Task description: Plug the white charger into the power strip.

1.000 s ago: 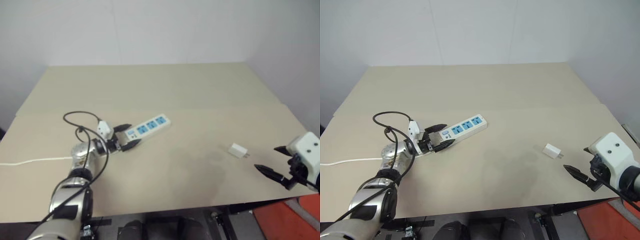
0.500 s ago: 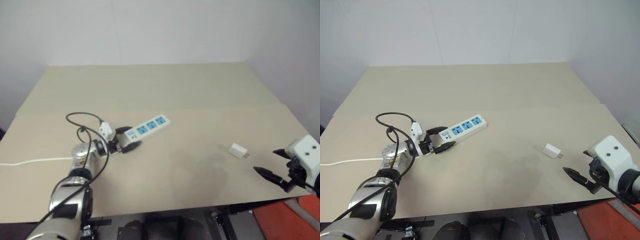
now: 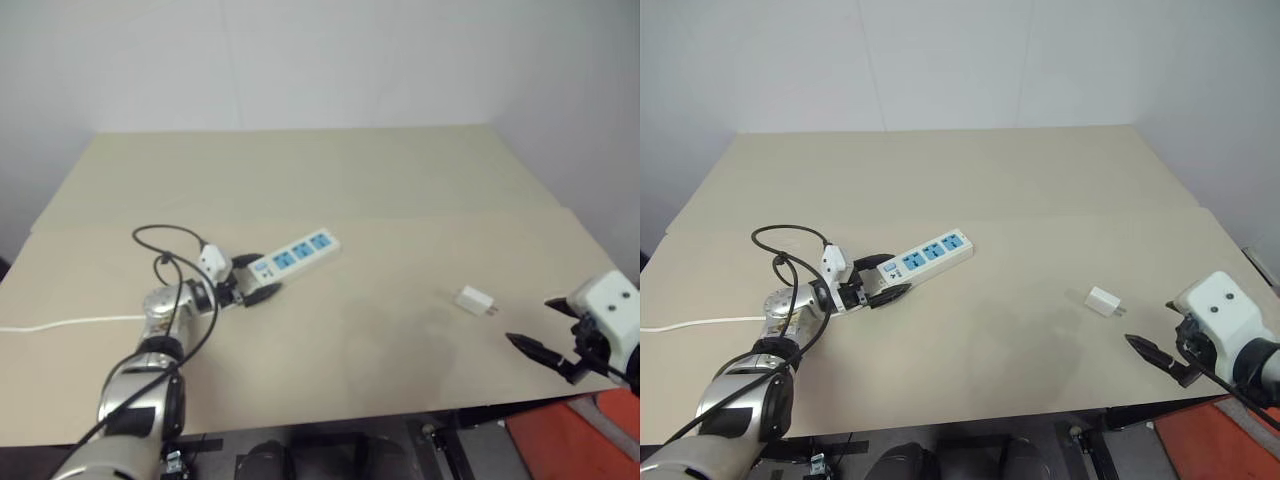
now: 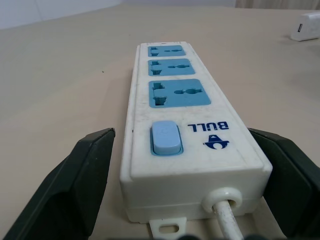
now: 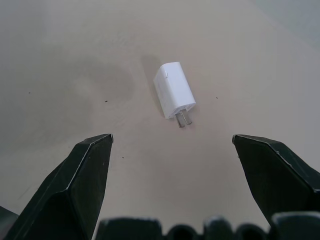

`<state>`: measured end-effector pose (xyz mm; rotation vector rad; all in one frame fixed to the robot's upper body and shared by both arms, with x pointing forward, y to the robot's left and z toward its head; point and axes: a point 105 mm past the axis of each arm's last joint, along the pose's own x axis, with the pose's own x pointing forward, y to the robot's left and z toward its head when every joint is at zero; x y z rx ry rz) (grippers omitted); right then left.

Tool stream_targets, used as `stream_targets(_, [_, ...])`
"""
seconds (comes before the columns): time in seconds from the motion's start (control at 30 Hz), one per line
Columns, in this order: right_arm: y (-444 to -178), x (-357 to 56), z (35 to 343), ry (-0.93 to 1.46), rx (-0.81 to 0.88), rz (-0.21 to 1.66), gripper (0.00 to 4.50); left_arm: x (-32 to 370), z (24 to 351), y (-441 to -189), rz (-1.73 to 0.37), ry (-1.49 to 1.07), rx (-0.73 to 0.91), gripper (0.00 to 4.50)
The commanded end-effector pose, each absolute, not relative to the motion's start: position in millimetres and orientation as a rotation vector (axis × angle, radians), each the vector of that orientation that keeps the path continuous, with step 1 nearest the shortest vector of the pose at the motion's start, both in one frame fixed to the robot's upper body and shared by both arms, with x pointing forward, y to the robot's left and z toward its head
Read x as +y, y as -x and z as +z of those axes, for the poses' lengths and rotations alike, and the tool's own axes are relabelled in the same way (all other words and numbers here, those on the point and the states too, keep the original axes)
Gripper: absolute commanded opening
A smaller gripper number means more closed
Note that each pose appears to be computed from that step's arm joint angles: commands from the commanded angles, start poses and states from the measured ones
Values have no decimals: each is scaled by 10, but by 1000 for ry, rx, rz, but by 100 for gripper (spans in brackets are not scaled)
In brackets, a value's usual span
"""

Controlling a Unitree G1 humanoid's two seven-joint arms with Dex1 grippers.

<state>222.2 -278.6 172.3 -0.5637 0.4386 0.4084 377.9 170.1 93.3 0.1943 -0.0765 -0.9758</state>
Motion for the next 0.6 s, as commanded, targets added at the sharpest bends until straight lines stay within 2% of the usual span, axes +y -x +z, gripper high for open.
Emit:
stream_targets(0.03, [-2240, -2764, 1820, 600, 396, 400, 450, 1751, 944, -3797, -954, -223, -70, 445])
stream_targets(0.17, [-2248, -2756, 1821, 594, 394, 403, 450, 1755, 938, -3792, -956, -211, -68, 445])
stream_targets(0.33, [-2255, -2758, 1825, 595, 392, 400, 450, 1767, 949, -3803, -941, -209, -75, 333])
stream_targets(0.6, [-2261, -2758, 1830, 597, 389, 399, 450, 1766, 953, -3816, -929, -216, -78, 333])
